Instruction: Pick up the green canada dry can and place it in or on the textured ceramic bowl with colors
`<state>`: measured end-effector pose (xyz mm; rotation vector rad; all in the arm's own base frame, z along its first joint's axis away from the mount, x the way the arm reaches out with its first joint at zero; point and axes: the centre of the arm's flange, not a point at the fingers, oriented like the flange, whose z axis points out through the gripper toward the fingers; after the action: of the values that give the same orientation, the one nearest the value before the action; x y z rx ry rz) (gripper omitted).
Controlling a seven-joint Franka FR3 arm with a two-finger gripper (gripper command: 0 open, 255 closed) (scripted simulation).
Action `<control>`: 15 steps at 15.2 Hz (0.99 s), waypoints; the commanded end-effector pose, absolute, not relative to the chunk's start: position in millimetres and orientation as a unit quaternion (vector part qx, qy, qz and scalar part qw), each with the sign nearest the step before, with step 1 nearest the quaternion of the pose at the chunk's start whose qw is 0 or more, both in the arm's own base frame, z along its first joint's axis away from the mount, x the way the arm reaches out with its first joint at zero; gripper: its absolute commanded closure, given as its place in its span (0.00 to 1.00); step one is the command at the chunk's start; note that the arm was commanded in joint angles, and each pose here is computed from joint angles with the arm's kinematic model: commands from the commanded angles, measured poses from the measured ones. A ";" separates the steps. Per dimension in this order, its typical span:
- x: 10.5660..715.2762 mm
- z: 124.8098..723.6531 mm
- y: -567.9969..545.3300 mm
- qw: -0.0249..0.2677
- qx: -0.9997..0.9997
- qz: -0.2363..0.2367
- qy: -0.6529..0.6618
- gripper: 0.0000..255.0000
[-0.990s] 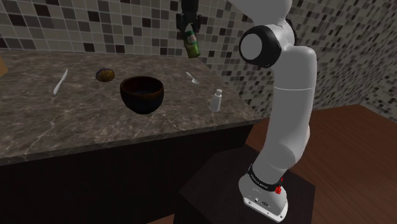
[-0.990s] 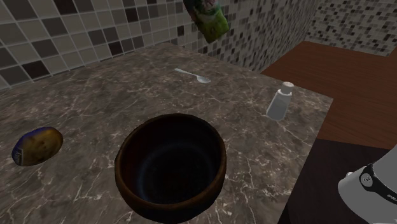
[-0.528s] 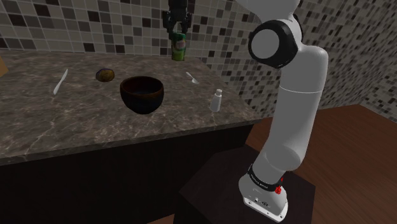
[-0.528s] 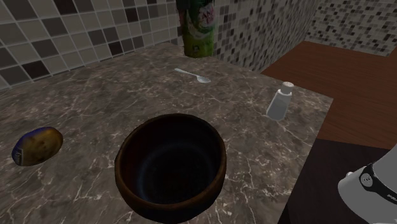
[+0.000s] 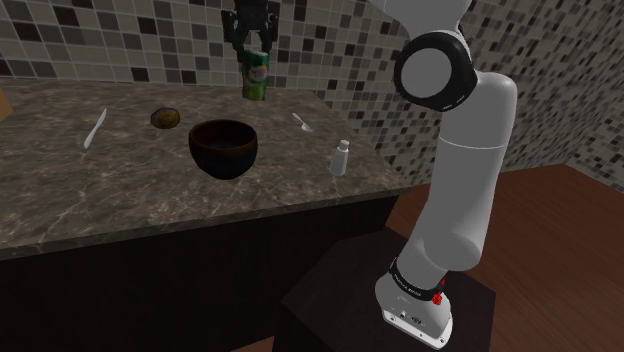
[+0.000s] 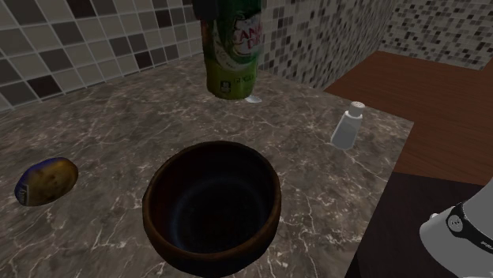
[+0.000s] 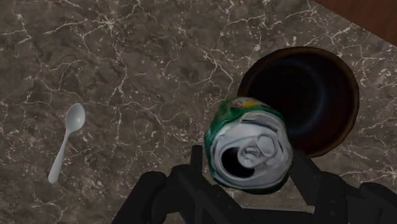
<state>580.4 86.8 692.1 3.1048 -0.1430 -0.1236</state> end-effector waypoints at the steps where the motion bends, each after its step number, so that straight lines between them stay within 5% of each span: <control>1: 576.2 694.2 112.5 0.016 0.998 -0.040 -0.047 1.00; 15: 566.5 657.6 187.4 0.016 0.998 -0.040 -0.047 1.00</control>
<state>566.9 186.2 663.3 3.1042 -0.1457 -0.1258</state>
